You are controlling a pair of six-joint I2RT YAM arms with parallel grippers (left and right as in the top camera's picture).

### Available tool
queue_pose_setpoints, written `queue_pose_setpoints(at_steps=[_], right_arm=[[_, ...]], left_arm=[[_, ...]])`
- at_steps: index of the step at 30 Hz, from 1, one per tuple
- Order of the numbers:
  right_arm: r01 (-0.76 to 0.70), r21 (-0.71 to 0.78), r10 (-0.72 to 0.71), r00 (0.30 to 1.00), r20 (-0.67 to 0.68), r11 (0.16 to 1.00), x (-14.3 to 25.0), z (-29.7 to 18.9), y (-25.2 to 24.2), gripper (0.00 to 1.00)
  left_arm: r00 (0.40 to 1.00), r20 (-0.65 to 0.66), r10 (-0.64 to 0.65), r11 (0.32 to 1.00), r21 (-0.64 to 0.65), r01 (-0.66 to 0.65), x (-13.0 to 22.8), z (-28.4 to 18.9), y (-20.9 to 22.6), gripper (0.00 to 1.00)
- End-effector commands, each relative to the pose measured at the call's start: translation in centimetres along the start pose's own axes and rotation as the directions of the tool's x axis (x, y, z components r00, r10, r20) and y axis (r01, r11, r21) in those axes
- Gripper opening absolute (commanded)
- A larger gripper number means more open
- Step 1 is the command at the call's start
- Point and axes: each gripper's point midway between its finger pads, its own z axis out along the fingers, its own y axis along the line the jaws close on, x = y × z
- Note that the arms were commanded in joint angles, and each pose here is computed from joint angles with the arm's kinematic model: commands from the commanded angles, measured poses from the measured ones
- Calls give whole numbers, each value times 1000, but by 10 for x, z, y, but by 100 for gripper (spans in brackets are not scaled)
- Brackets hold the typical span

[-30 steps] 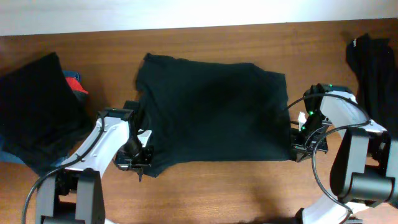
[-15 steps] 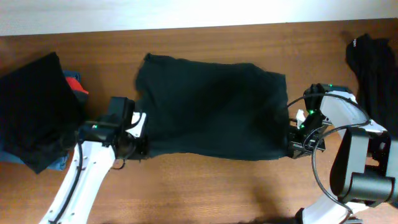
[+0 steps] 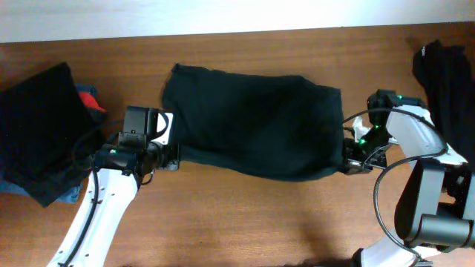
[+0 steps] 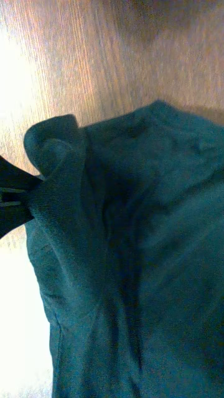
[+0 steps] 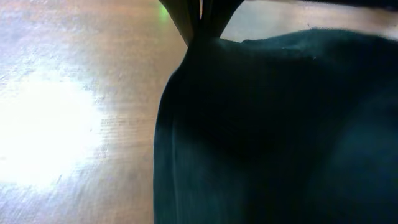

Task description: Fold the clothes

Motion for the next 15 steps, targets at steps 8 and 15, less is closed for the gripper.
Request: queue_pose_setpoints(at_steps=[8,15], right_arm=[[46,-34,-41,989,142,998,-22,-45,14,4],[58,-33,-50,979,195,998,-5,-77,20,4]], left_arm=[[999,35,-7,1000,10,7,-6,-5,-2,0],[993,116,-2,1000,21,0,-18,-24,-5,0]])
